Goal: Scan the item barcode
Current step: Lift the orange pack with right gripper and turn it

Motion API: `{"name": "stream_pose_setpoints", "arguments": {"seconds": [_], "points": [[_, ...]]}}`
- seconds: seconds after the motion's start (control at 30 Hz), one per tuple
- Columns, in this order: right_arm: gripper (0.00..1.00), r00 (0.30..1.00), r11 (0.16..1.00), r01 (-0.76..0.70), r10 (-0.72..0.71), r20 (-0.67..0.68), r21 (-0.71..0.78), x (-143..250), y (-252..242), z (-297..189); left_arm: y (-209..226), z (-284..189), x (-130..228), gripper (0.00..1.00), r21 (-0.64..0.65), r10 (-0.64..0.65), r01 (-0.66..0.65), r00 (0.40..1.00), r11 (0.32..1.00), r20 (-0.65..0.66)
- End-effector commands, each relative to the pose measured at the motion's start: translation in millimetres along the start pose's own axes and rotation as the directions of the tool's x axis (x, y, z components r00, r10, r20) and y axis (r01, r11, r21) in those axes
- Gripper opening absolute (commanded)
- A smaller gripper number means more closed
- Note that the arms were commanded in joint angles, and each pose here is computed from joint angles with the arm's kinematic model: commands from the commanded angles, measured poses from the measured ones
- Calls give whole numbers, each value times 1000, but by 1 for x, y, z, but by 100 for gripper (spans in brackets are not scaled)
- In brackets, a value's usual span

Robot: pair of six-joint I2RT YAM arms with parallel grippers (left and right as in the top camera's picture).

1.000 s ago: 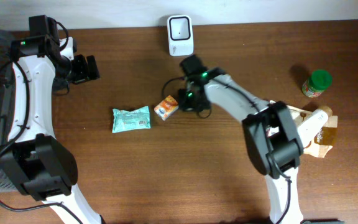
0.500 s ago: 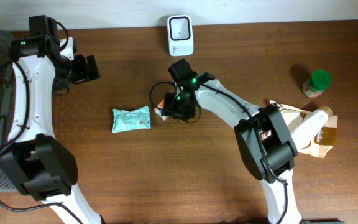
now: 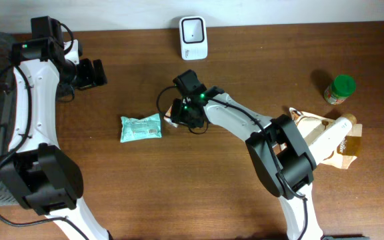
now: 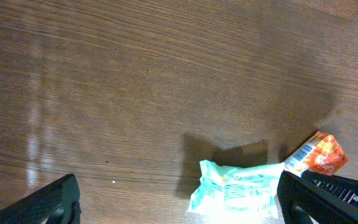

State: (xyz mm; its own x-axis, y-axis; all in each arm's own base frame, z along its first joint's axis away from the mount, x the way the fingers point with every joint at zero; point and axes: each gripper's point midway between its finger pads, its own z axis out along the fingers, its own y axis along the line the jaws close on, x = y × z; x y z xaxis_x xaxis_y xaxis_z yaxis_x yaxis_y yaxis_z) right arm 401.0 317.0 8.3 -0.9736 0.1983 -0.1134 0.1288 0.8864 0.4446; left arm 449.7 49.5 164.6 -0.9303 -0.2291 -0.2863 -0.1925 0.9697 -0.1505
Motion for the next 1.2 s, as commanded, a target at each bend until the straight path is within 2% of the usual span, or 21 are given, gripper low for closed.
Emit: {"name": "stream_pose_setpoints", "arguments": {"seconds": [0.0, 0.13, 0.27, 0.37, 0.43, 0.47, 0.53, 0.57, 0.6, 0.67, 0.8, 0.83, 1.0, 1.17], "points": [[24, 996, 992, 90, -87, -38, 88, 12, -29, 11, 0, -8, -2, 99, 7, 2, -2, 1000, 1000, 21], [19, 977, 982, 188, -185, -105, 20, 8, -38, -4, 0, -8, -3, 99, 7, 2, -2, 1000, 1000, 22], [4, 945, 952, 252, -281, -168, -172, -1, -46, -39, 0, -8, -3, 99, 7, 2, -2, 1000, 1000, 22], [4, 917, 924, 283, -339, -208, -259, -1, -68, -62, 0, -8, -2, 99, 7, 2, -2, 1000, 1000, 21], [4, 897, 879, 308, -395, -196, -365, 1, -65, -78, 0, -8, -3, 99, 7, 2, -2, 1000, 1000, 22], [4, 885, 845, 328, -432, -176, -423, 3, -57, -87, 0, -8, -3, 99, 7, 2, -2, 1000, 1000, 22], [4, 842, 700, 395, -535, -70, -595, 12, -28, -124, 0, -8, -2, 99, 7, 2, -2, 1000, 1000, 21], [4, 834, 657, 407, -551, -36, -634, 13, -19, -136, 0, -8, -2, 99, 7, 2, -2, 1000, 1000, 21], [4, 826, 561, 416, -563, 39, -716, 17, -1, -167, 0, -8, -3, 99, 7, 2, -2, 1000, 1000, 22], [4, 818, 430, 427, -559, 136, -796, 22, 19, -211, 0, -8, -2, 99, 7, 2, -2, 1000, 1000, 21], [4, 836, 258, 411, -490, 248, -874, 23, 35, -283, 0, -8, -2, 99, 7, 2, -2, 1000, 1000, 21], [4, 844, 246, 403, -473, 253, -882, 22, 35, -295, 0, -8, -2, 99, 7, 2, -2, 1000, 1000, 21], [4, 884, 300, 371, -405, 235, -879, 27, 23, -338, 0, -8, -3, 99, 7, 2, -2, 1000, 1000, 22], [4, 861, 305, 470, -366, 353, -829, 31, 13, -387, 0, -8, -2, 99, 7, 2, -2, 1000, 1000, 21]]}}
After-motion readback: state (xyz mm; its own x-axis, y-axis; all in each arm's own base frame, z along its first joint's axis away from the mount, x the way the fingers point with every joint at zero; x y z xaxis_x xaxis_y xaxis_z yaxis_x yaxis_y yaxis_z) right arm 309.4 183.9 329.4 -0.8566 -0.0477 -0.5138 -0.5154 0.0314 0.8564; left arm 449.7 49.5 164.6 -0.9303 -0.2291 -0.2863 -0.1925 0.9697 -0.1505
